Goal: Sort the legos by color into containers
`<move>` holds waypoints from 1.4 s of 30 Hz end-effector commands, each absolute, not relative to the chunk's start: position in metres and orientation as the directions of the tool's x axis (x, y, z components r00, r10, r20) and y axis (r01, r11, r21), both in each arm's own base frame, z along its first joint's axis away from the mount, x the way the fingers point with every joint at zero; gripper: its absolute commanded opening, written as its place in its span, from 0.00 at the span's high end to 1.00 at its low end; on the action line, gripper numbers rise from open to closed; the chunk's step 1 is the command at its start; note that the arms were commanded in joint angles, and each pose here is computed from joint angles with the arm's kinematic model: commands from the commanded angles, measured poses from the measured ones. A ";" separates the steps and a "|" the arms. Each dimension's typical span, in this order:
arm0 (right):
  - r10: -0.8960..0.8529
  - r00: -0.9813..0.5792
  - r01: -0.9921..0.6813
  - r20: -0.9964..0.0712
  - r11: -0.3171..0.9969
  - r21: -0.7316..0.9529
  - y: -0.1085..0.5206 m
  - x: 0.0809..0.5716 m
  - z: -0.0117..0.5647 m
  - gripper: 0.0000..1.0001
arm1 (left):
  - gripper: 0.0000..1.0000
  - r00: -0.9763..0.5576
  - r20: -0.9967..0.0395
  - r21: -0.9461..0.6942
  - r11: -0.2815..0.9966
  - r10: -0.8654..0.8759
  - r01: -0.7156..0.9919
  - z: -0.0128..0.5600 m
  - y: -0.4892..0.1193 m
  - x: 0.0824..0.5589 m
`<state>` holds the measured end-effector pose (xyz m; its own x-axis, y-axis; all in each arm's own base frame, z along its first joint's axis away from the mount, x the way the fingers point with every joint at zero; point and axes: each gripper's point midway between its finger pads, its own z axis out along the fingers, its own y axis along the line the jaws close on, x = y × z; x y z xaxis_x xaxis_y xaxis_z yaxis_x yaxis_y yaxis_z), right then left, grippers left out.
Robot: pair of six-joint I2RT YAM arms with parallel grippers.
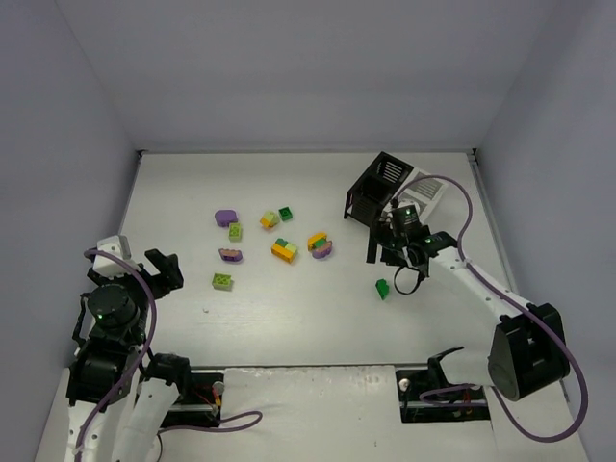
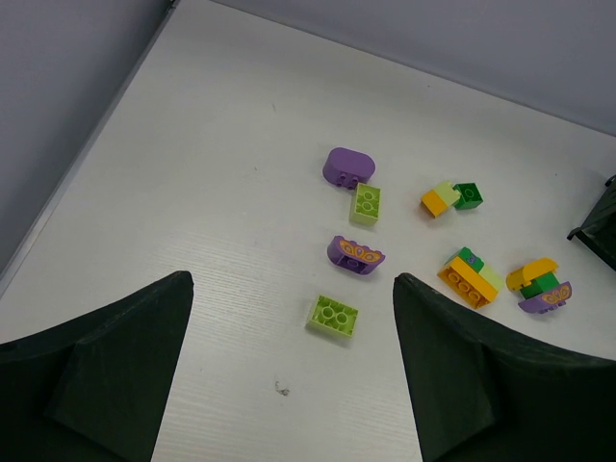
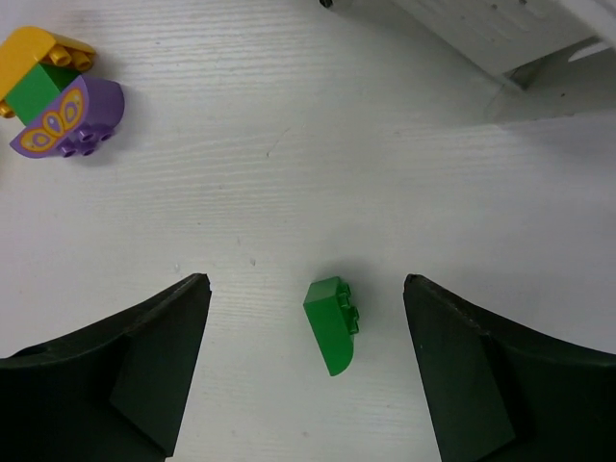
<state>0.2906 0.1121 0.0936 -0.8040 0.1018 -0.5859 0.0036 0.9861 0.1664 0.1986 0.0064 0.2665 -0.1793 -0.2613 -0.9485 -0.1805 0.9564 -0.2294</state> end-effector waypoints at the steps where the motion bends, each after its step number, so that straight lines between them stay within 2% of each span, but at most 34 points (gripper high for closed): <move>1: 0.136 -0.815 0.061 -0.563 0.987 0.150 0.115 0.288 0.081 0.22 | 0.22 -0.143 -0.952 -0.242 0.953 -0.269 -0.183 0.278 0.007 0.207; 7: 0.129 -0.860 0.092 -0.493 0.991 0.100 0.120 0.274 0.048 0.27 | 0.22 -0.145 -0.952 -0.243 0.953 -0.271 -0.182 0.278 0.006 0.207; 17: 0.157 -0.870 0.150 -0.467 0.987 0.053 0.108 0.262 0.027 0.29 | 0.22 -0.149 -0.951 -0.245 0.953 -0.272 -0.177 0.277 0.005 0.208; 19: 0.155 -0.876 0.148 -0.456 0.988 0.052 0.108 0.259 0.023 0.32 | 0.22 -0.149 -0.951 -0.245 0.953 -0.272 -0.177 0.277 0.005 0.208; 26: 0.147 -0.885 0.137 -0.441 0.989 0.055 0.108 0.253 0.015 0.58 | 0.22 -0.152 -0.950 -0.244 0.953 -0.272 -0.177 0.277 0.005 0.207; 28: 0.140 -0.881 0.129 -0.451 0.990 0.056 0.109 0.254 0.018 0.71 | 0.22 -0.153 -0.950 -0.243 0.953 -0.271 -0.178 0.276 0.005 0.208; 29: 0.133 -0.878 0.122 -0.459 0.991 0.055 0.110 0.255 0.020 0.77 | 0.22 -0.153 -0.950 -0.245 0.953 -0.273 -0.179 0.276 0.005 0.208; 30: 0.124 -0.866 0.108 -0.484 0.992 0.062 0.114 0.259 0.028 0.89 | 0.22 -0.155 -0.950 -0.244 0.953 -0.273 -0.179 0.276 0.005 0.208; 33: 0.099 -0.816 0.049 -0.569 0.993 0.104 0.129 0.276 0.063 1.00 | 0.22 -0.158 -0.949 -0.244 0.953 -0.273 -0.182 0.275 0.005 0.209; 37: 0.085 -0.700 -0.018 -0.709 0.990 0.137 0.142 0.309 0.131 1.00 | 0.22 -0.161 -0.949 -0.243 0.952 -0.273 -0.184 0.275 0.005 0.209; 42: 0.010 -0.511 -0.063 -0.860 0.997 0.049 0.140 0.357 0.217 1.00 | 0.22 -0.168 -0.948 -0.240 0.953 -0.272 -0.186 0.274 0.005 0.211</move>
